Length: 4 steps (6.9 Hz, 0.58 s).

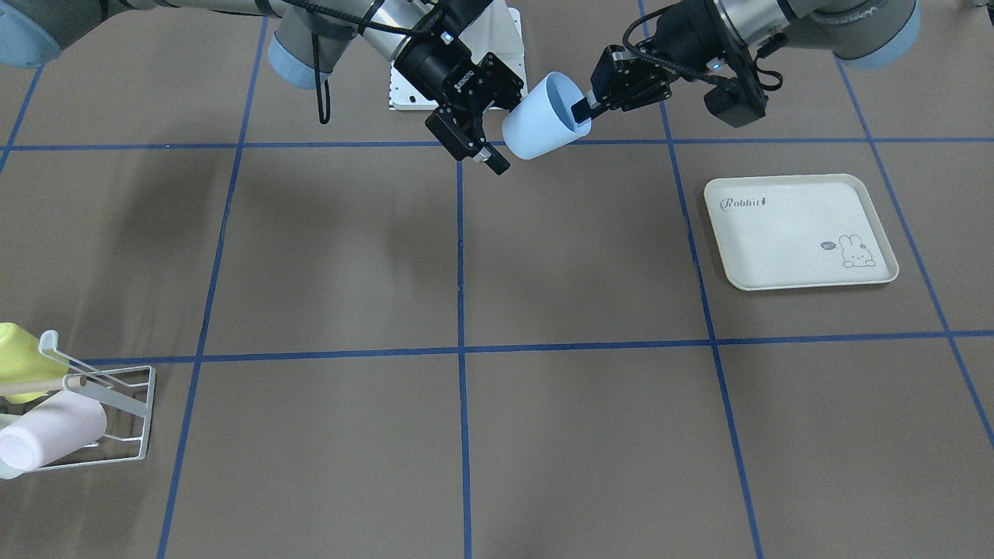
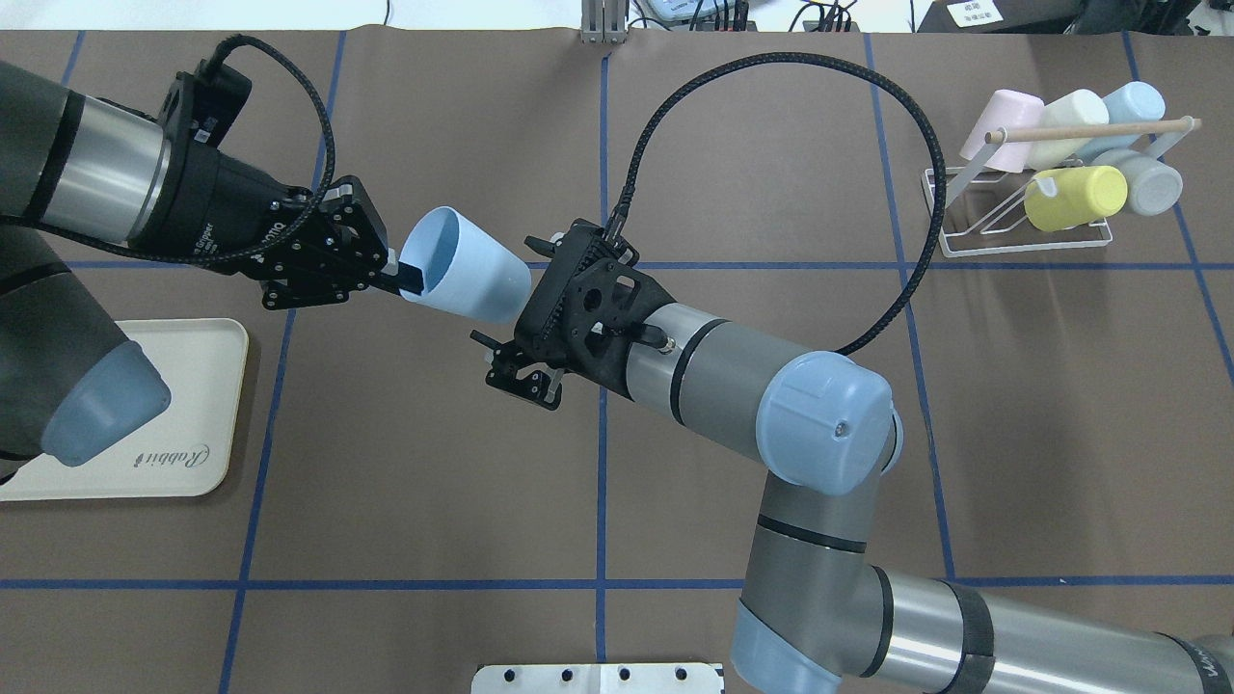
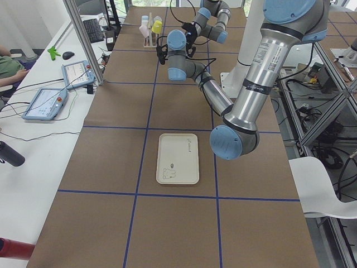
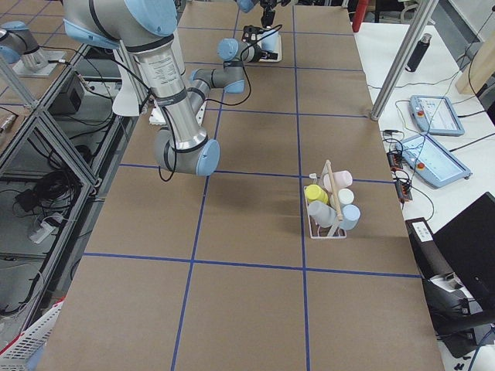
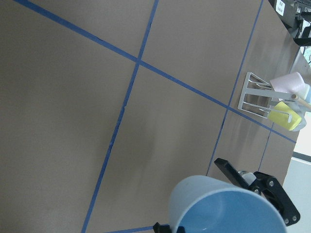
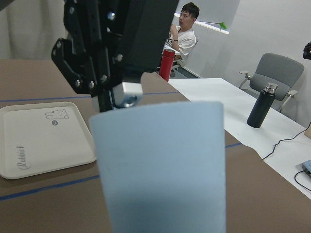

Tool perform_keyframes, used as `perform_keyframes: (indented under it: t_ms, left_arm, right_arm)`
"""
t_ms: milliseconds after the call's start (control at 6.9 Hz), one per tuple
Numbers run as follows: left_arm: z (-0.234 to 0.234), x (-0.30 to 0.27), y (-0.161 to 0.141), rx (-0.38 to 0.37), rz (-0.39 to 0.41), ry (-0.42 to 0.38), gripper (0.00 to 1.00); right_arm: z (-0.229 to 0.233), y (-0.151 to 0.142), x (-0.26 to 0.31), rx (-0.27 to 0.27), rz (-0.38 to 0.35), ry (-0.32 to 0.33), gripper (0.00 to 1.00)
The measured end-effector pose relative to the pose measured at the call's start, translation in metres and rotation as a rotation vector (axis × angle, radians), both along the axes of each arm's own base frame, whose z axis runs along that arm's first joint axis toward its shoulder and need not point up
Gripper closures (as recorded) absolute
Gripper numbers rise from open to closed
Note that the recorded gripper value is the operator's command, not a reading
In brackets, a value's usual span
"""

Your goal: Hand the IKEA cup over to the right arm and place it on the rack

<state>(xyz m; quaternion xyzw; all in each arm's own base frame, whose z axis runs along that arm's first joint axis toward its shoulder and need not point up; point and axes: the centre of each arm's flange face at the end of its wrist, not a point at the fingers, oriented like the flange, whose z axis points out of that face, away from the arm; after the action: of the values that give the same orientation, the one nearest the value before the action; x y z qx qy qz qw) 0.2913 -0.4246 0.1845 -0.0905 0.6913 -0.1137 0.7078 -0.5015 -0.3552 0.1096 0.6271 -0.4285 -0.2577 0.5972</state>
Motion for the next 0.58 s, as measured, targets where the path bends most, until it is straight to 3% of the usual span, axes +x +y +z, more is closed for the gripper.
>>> perform_keyframes:
  t_ms: [580]
  left_arm:
    - [0.0003,0.0128,0.0073,0.001,0.019,-0.002,1.00]
  right_arm:
    - [-0.0010,-0.0002,0.0001,0.009,0.015,0.005,0.01]
